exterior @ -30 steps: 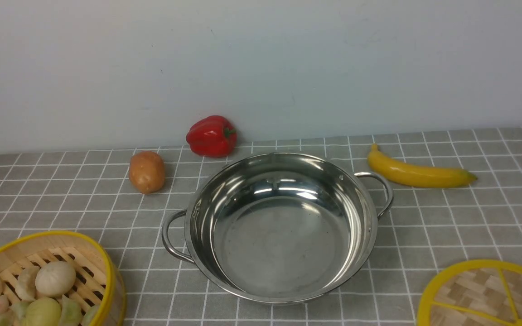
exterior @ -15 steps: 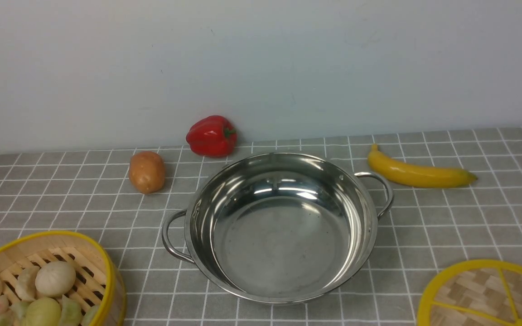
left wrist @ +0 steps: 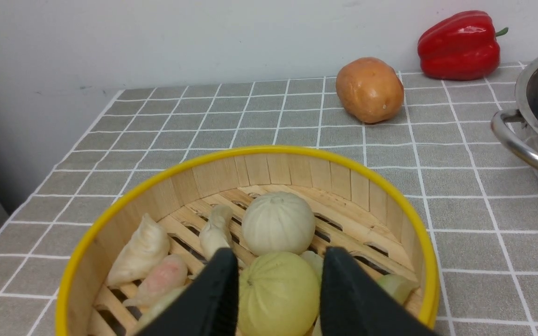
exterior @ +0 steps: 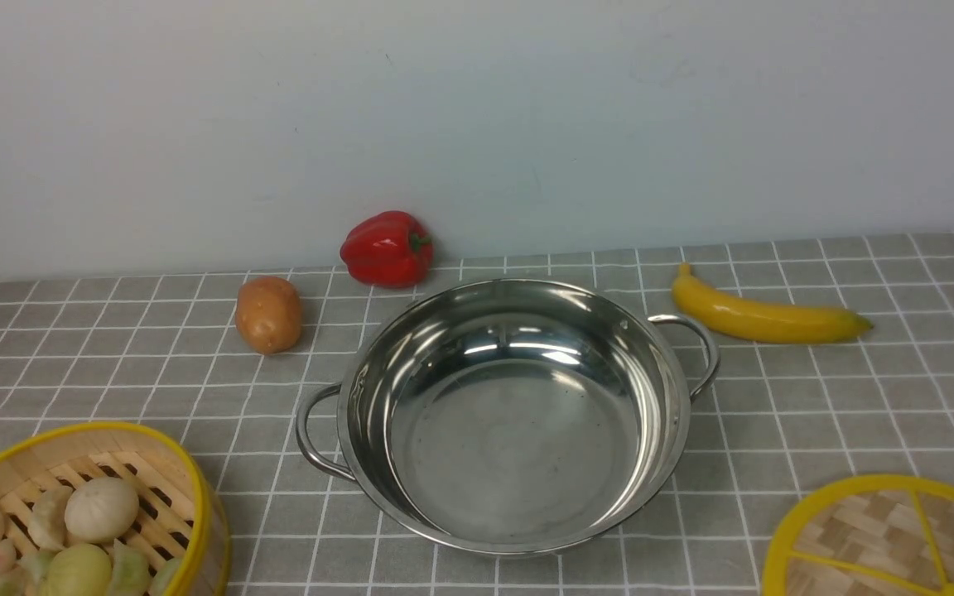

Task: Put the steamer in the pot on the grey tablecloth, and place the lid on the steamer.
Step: 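Grasp the rim of the steamer basket holding the buns with the left gripper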

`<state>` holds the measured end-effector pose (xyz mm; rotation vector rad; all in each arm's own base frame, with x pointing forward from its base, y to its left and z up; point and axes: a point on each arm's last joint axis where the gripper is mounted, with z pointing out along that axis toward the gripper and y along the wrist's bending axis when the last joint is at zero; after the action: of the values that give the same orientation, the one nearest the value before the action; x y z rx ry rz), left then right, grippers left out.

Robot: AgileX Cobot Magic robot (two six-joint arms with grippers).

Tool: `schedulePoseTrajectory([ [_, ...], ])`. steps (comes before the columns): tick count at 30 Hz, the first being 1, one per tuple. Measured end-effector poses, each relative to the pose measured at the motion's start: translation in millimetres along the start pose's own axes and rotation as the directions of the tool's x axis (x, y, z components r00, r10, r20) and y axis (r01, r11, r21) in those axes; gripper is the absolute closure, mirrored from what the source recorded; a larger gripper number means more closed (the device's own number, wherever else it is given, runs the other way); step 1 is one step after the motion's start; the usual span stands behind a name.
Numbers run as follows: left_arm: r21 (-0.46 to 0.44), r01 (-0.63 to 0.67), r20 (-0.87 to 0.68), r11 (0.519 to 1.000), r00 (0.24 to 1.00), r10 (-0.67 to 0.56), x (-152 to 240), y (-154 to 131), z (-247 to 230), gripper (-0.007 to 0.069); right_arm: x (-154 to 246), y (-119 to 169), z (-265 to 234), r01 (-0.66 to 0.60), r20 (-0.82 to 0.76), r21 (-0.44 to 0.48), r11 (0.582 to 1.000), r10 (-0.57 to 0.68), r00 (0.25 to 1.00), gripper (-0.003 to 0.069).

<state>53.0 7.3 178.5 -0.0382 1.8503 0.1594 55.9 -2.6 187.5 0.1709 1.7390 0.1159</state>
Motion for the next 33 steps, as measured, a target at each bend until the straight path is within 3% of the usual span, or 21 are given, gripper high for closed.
schedulePoseTrajectory([
  [8,0.001,0.006,0.011,1.000,1.000,-0.006,-1.0,-0.1,0.0,0.0382,0.0,0.0,0.0,0.000,0.000,0.000,1.000,0.000,1.000,0.0414],
  [14,0.069,0.252,0.070,0.965,0.964,-0.257,-7.6,-4.5,-0.5,0.0382,0.0,0.0,0.0,0.000,0.000,0.000,1.000,0.000,1.000,0.0414],
  [19,0.163,0.522,0.137,0.837,0.829,-0.543,-18.3,-5.8,-2.2,0.0382,0.0,0.0,0.0,0.000,0.000,0.000,1.000,0.000,1.000,0.0414],
  [20,0.166,0.529,0.146,0.832,0.821,-0.551,-19.2,-5.4,-2.4,0.0382,0.0,0.0,0.0,0.000,0.000,0.000,1.000,0.000,1.000,0.0414],
  [21,0.190,0.589,0.172,0.785,0.768,-0.617,-22.8,-4.0,-3.1,0.0382,0.0,0.0,0.0,0.000,0.000,0.000,1.000,0.000,1.000,0.0414],
  [23,0.207,0.630,0.199,0.749,0.722,-0.662,-25.9,-2.2,-3.9,0.0382,0.0,0.0,0.0,0.000,0.000,0.000,1.000,0.000,1.000,0.0414],
  [25,0.217,0.646,0.222,0.732,0.698,-0.681,-28.8,-0.6,-4.9,0.0382,0.0,0.0,0.0,0.000,0.000,0.000,1.000,0.000,1.000,0.0414],
  [30,0.252,0.508,0.296,0.823,0.769,-0.566,-74.0,-0.3,-26.6,0.0382,0.0,0.0,0.0,0.000,0.000,0.000,1.000,0.000,1.000,0.0414],
  [33,0.283,0.391,0.206,0.876,0.867,-0.454,-116.3,-6.7,-44.8,0.0382,0.0,0.0,0.0,0.000,0.000,0.000,1.000,0.000,1.000,0.0414],
])
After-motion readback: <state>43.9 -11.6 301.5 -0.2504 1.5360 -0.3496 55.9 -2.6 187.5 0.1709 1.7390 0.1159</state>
